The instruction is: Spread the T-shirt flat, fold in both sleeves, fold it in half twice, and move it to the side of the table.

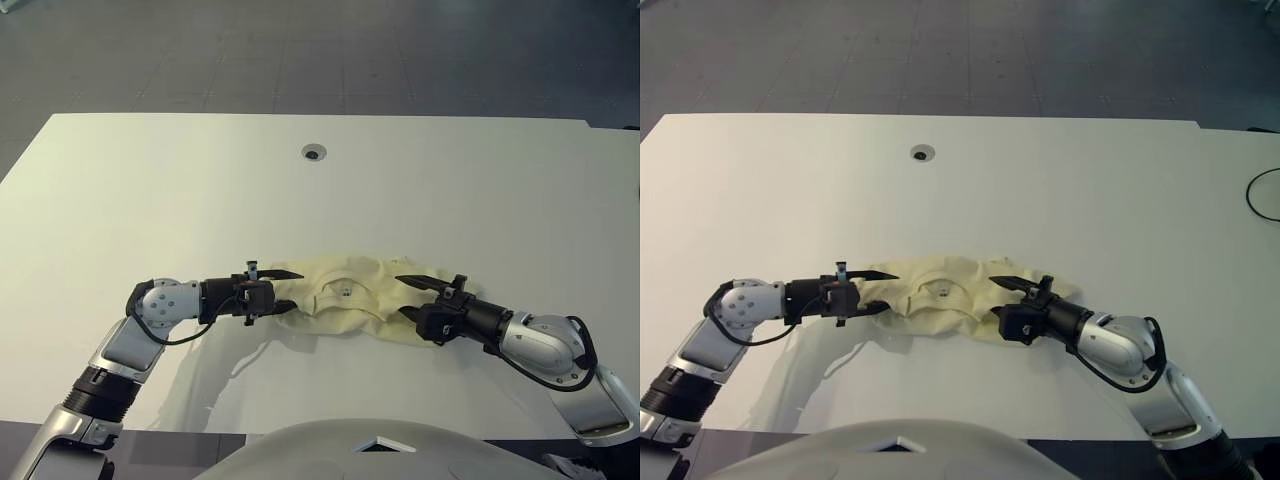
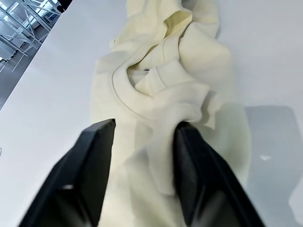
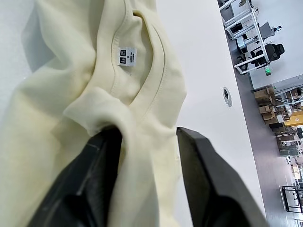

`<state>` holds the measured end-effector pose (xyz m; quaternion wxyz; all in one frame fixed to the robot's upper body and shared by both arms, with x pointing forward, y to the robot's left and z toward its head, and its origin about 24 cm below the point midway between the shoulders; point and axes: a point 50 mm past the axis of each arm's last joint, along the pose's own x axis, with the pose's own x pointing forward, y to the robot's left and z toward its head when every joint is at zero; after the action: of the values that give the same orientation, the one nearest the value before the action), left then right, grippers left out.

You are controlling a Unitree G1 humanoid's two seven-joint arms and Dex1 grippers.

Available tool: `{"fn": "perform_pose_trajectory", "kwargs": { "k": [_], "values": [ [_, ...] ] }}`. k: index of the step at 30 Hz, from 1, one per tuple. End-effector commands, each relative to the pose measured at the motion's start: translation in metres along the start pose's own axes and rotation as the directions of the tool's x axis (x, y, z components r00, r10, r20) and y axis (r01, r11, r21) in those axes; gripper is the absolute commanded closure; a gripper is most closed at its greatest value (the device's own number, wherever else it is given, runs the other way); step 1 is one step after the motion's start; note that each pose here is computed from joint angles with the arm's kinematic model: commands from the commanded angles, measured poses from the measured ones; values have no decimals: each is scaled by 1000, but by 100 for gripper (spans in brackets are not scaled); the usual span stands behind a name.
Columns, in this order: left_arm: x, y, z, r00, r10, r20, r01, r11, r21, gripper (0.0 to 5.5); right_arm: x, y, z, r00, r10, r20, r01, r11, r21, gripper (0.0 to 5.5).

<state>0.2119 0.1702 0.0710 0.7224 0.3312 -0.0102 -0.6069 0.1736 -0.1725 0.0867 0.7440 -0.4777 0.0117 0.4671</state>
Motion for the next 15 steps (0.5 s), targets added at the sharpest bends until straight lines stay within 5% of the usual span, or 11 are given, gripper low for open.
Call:
{"fn": "perform_pose_trajectory", "kwargs": {
  "k": [1, 9, 15],
  "values": [
    [1, -2, 2, 1000, -3, 20, 4, 1000, -8, 429, 0, 0, -3, 1000, 5, -10, -5, 1000, 10, 413],
    [0, -3, -1, 1000, -14, -5, 14, 1000, -6, 550, -2, 3, -9, 999, 40, -25, -39, 997, 72, 534],
    [-3, 2, -1, 1000, -1, -4, 1, 1000, -8, 550, -4, -1, -11, 999, 29, -26, -27, 995, 92, 548]
  ]
}}
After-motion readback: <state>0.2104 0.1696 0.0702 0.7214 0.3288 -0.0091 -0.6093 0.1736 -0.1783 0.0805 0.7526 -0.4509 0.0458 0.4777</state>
